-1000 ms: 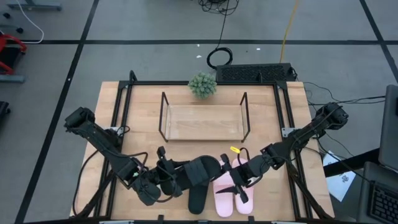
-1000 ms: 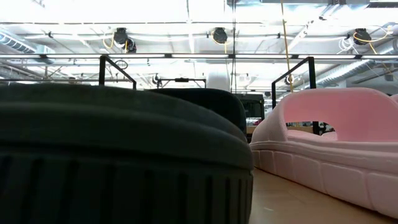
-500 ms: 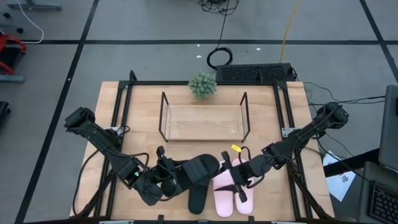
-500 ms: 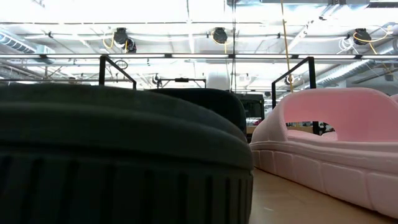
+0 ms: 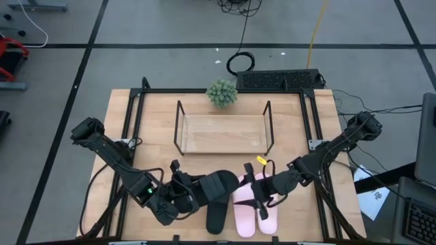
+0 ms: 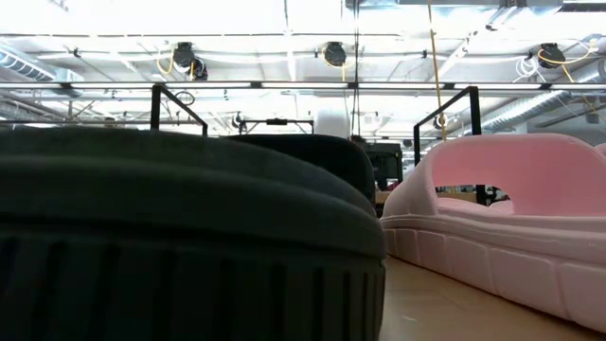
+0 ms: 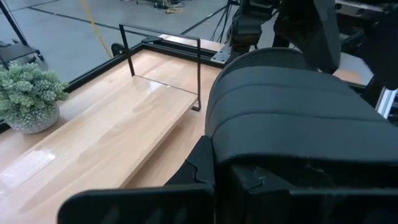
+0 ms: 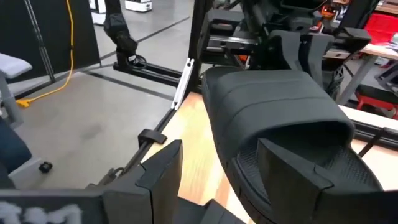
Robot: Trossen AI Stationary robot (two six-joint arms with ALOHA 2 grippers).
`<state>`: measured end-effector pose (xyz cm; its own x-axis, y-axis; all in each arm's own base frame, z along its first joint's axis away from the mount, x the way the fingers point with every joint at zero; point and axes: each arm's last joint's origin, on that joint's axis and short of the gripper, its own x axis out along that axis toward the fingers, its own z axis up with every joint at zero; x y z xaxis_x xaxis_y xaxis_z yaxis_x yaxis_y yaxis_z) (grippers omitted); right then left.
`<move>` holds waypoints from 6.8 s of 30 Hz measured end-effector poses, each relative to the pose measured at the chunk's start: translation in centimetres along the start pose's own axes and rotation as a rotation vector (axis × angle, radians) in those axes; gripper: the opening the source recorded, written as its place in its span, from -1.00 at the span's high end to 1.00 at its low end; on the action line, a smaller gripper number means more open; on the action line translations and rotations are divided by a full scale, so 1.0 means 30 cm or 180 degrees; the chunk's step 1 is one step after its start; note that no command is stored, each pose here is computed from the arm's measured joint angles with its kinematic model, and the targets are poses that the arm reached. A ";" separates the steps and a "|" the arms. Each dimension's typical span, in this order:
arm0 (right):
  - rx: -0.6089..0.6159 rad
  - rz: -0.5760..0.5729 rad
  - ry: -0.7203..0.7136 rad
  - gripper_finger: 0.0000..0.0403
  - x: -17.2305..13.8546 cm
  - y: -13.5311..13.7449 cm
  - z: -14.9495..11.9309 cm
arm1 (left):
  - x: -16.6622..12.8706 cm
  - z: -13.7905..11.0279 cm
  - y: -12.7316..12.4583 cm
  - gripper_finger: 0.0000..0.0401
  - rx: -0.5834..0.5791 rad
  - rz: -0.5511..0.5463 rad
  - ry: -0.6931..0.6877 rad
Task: Pick and place slides into the shelf
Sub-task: Put the left black slides on the shelf
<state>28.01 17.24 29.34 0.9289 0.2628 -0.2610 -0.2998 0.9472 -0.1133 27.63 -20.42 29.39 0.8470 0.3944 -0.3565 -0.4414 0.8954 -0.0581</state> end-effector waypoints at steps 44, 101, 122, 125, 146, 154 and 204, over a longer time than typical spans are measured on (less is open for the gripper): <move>0.0338 -0.0100 0.0182 0.01 0.015 -0.059 -0.021 | 0.019 0.024 -0.002 1.00 0.0141 -0.0008 -0.0112; 0.2182 0.0231 -0.0320 0.19 0.066 -0.199 0.007 | 0.035 0.040 -0.004 1.00 0.0253 0.0118 -0.0274; 0.2290 0.0249 -0.0301 0.50 0.085 -0.214 -0.007 | 0.043 0.042 -0.001 1.00 0.0219 0.0161 -0.0315; 0.2280 0.0235 -0.0304 0.65 0.086 -0.221 -0.007 | 0.043 0.047 -0.004 1.00 0.0208 0.0151 -0.0351; 0.2268 0.0183 -0.0112 0.99 0.057 -0.229 -0.008 | 0.039 0.040 -0.012 0.85 0.0216 -0.0020 -0.0252; 0.2324 0.0079 0.0109 0.99 0.007 -0.234 -0.003 | 0.033 0.036 -0.016 0.80 0.0321 -0.0058 -0.0227; 0.1147 0.0170 0.1591 1.00 -0.329 -0.775 0.019 | 0.073 -0.026 0.088 0.79 0.0763 0.0501 0.0320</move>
<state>25.93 -7.29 35.09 0.6742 0.2763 -0.6850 -0.1696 0.9605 0.2205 28.08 -17.36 27.73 0.7349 0.5204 -0.4349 -0.4723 0.8529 0.2225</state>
